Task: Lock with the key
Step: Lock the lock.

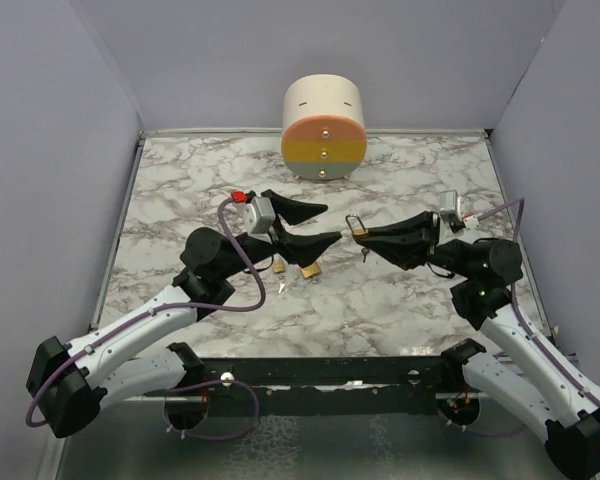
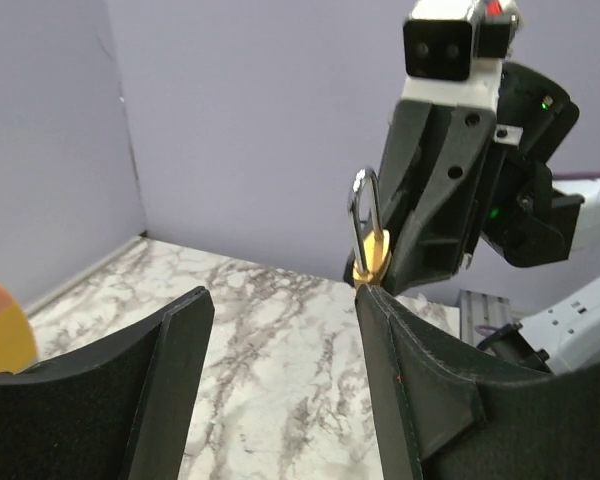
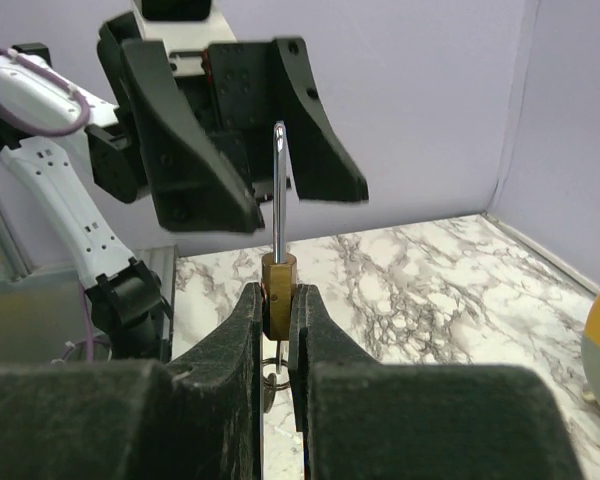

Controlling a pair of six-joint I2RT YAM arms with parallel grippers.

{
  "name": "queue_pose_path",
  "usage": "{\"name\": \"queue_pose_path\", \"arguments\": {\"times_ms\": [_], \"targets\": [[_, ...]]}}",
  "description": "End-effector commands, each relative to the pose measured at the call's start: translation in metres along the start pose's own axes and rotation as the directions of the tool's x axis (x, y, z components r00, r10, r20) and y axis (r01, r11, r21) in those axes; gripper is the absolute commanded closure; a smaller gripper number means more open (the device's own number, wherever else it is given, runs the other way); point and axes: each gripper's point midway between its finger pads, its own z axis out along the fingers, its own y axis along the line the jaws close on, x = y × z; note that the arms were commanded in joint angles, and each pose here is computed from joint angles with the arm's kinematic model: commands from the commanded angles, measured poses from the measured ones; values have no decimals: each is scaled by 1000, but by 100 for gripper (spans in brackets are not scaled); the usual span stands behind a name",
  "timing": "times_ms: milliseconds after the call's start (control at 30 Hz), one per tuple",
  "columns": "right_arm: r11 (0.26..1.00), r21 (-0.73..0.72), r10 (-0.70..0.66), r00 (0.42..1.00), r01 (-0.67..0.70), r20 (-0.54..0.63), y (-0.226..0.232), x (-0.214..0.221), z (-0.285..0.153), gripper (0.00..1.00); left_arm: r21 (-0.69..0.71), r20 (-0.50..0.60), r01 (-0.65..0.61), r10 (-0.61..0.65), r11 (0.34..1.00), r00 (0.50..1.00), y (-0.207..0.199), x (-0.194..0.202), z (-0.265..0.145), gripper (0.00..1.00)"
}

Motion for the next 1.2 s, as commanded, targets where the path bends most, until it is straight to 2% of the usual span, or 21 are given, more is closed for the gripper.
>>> {"name": "queue_pose_path", "arguments": {"times_ms": [0, 167, 333, 467, 733, 833, 1167], "targets": [[998, 66, 7, 1000, -6, -21, -12, 15, -3, 98, -47, 39, -50, 52, 998, 998, 15, -32, -9, 36], [999, 46, 24, 999, -23, -22, -12, 21, -2, 98, 7, 24, -17, 17, 1000, 1000, 17, -34, -8, 34], [999, 36, 25, 999, -24, -32, -12, 25, -1, 98, 132, 22, 4, -7, 991, 1000, 2, -32, 2, 28], [999, 40, 22, 999, -20, -30, -14, 24, 0, 98, 212, 9, 20, -22, 977, 1000, -8, -27, 6, 28], [999, 20, 36, 999, -35, -35, -14, 29, 2, 98, 202, 16, 25, -28, 979, 999, -4, -24, 9, 27], [999, 14, 43, 998, -43, -35, -13, 31, 2, 98, 201, 16, 30, -34, 979, 999, -2, -23, 12, 30], [999, 6, 39, 999, -39, -32, -11, 27, 3, 98, 230, -6, 78, -79, 970, 997, 1, -13, 22, 49]]}}
